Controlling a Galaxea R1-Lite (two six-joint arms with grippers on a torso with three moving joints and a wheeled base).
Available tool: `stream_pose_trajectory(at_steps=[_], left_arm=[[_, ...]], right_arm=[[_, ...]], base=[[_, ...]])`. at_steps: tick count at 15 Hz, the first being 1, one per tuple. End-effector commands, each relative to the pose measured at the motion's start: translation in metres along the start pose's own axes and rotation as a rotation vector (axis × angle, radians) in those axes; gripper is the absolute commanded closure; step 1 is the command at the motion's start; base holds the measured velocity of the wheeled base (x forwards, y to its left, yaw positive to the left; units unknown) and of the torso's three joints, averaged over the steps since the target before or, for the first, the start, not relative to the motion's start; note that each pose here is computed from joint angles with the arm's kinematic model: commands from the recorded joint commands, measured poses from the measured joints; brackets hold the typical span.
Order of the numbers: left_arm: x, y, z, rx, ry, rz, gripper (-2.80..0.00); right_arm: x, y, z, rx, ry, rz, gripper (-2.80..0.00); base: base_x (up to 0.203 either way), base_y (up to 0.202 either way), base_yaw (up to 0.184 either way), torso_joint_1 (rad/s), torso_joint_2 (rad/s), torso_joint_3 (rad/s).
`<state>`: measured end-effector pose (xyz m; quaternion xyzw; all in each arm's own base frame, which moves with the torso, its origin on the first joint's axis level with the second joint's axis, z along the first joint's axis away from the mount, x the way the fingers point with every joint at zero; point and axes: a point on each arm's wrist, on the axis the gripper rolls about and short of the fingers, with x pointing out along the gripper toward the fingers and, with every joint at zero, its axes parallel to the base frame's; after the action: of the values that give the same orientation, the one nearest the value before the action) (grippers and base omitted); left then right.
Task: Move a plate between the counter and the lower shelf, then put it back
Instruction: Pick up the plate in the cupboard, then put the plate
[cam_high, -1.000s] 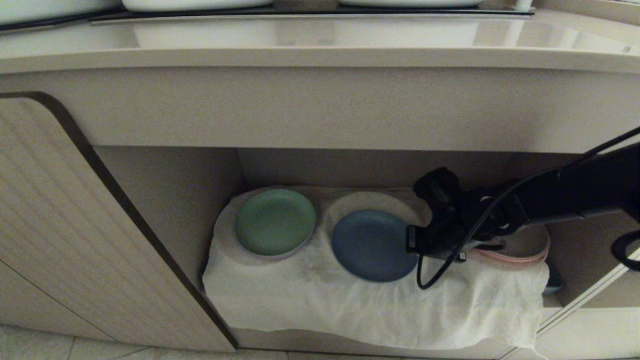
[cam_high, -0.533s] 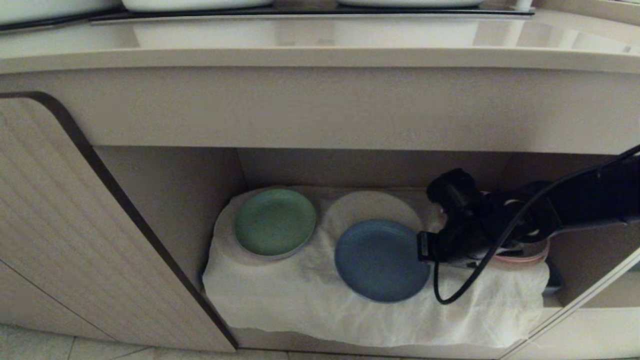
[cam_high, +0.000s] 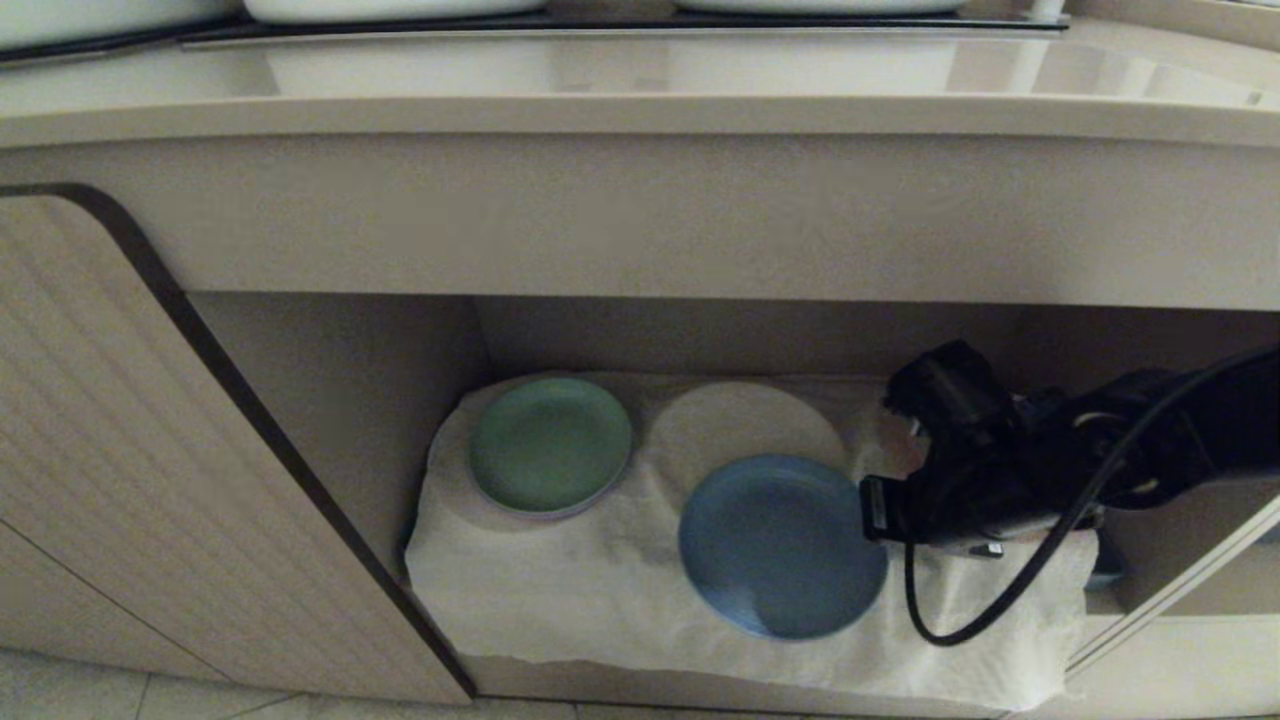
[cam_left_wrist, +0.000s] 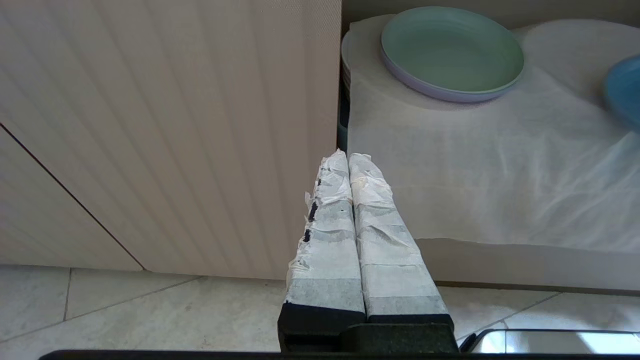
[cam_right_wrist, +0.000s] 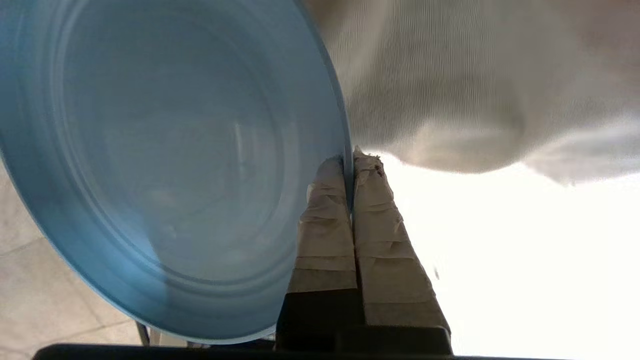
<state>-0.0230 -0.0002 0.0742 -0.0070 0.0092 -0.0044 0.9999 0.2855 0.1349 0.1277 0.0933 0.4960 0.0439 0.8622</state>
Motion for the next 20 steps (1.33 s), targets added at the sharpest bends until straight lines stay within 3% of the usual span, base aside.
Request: stream_pose_trajectory(at_steps=[1, 12, 20], left_arm=[[0.0, 0.0, 0.0, 0.0, 0.0, 0.0, 0.0], [0.0, 0.0, 0.0, 0.0, 0.0, 0.0, 0.0], [0.0, 0.0, 0.0, 0.0, 0.0, 0.0, 0.0]], right_arm=[[-0.015, -0.004, -0.005, 0.007, -0.016, 0.014, 0.0], [-0.052, -0.034, -0.046, 0.023, -0.008, -0.001, 0.0], [-0.079, -0.07, -0.071, 0.107, -0.05, -0.039, 0.0]], base=[[0.0, 0.0, 0.0, 0.0, 0.0, 0.0], [0.0, 0.0, 0.0, 0.0, 0.0, 0.0], [0.0, 0.0, 0.0, 0.0, 0.0, 0.0]])
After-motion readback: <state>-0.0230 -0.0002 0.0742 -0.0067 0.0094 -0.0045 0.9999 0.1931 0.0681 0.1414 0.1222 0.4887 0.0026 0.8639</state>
